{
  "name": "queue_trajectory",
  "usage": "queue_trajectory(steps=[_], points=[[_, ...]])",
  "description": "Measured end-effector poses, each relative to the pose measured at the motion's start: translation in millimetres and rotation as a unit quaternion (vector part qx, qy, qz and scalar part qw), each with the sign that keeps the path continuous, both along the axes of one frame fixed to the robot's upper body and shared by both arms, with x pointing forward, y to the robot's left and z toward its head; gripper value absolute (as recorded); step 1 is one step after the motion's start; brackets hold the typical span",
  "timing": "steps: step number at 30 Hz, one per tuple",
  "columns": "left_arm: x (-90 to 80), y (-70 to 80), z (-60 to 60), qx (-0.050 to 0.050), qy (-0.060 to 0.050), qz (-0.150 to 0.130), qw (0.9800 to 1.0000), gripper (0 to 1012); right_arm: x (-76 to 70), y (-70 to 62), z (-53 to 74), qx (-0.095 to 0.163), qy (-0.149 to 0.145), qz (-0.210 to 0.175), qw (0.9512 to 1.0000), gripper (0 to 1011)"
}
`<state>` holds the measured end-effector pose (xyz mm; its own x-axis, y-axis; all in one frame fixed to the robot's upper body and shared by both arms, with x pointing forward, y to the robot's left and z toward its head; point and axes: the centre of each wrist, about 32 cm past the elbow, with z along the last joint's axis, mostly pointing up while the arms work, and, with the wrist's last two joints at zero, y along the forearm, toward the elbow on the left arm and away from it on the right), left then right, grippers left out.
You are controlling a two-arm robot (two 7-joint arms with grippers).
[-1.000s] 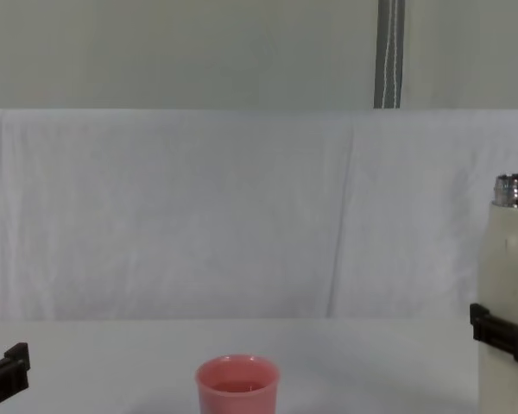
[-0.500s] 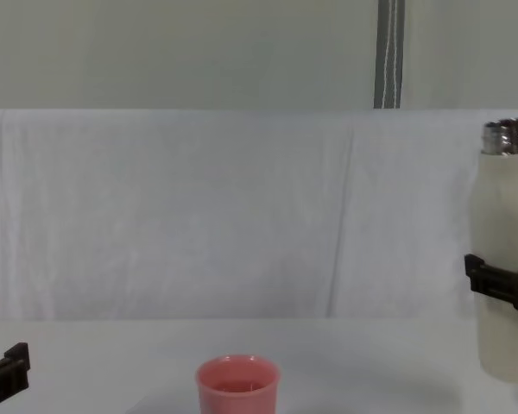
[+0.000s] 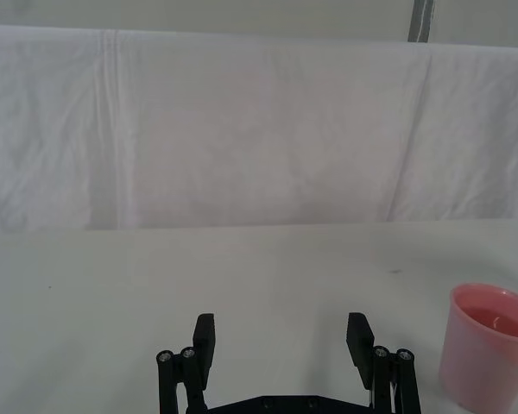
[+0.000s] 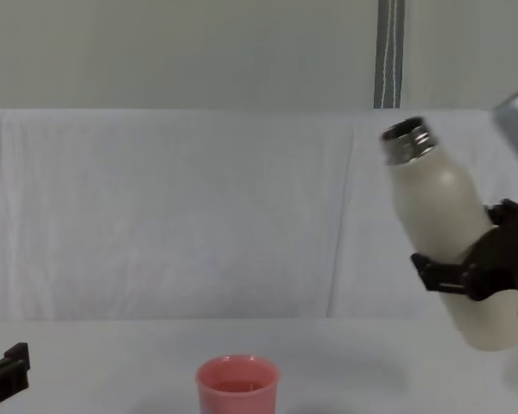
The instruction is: Grasp the thermos with one hand and pour water into the cup lid.
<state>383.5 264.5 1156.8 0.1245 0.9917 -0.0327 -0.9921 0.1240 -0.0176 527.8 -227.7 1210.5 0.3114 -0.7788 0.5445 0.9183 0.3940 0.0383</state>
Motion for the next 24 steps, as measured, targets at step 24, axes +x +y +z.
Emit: queue_trajectory(steps=[24], points=[[0.0,0.0,0.0,0.000,0.000,0.000,1.0000,1001,-0.8,43.2,-23.3,-0.185,-0.025,0.056,0.9809,951]])
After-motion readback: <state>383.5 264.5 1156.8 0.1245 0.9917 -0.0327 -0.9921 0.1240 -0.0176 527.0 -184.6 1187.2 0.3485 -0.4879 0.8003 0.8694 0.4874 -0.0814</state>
